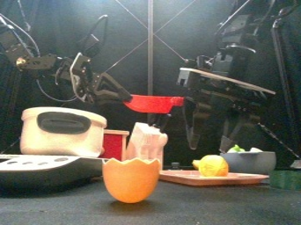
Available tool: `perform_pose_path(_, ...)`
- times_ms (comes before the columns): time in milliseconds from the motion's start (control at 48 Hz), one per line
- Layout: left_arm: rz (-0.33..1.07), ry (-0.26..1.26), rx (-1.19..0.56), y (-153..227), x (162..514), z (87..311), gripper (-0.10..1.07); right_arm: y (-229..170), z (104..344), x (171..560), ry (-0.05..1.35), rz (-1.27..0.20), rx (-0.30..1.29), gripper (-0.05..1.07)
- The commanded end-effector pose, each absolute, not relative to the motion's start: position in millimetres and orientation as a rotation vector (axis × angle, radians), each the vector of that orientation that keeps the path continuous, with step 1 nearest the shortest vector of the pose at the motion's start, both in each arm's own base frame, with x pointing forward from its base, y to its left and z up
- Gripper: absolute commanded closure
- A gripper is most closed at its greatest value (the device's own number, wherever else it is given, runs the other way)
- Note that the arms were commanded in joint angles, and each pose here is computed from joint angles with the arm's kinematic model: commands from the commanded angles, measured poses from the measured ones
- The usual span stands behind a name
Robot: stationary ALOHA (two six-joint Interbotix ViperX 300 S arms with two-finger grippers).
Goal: Regrasp knife
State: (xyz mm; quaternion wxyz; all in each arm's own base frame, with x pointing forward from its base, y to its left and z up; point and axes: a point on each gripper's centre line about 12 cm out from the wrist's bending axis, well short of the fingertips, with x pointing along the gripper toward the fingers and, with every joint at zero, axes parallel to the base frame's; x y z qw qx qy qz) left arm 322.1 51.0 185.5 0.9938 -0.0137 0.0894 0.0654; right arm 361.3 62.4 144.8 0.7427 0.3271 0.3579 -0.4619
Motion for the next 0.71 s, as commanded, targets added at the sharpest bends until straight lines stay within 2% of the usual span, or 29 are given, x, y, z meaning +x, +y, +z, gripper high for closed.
perform_pose_path(0, 0.129, 0.144, -0.024, 50.8, 324.6, 194.6, 0.55, 66.2, 178.7, 363.2, 0.714, -0.941, 0.741, 0.08)
perform_pose_path(83, 0.128, 0.143, -0.023, 50.7, 324.5, 195.1, 0.55, 69.7, 202.6, 357.7, 0.659, -0.871, 0.724, 0.08)
perform_pose_path(188, 0.124, 0.143, -0.019, 50.0, 325.1, 195.1, 0.55, 71.4, 244.7, 341.1, 0.596, -0.745, 0.676, 0.08)
perform_pose_path(292, 0.092, 0.151, 0.003, 44.1, 325.0, 193.6, 0.55, 66.2, 268.1, 321.6, 0.583, -0.650, 0.612, 0.08)
perform_pose_path(500, 0.034, 0.145, 0.036, 31.4, 328.5, 196.3, 0.55, 37.6, 282.8, 281.6, 0.633, -0.566, 0.573, 0.09)
perform_pose_path(688, -0.015, 0.143, 0.039, 16.4, 335.6, 196.6, 0.55, 9.2, 278.1, 262.8, 0.668, -0.482, 0.403, 0.09)
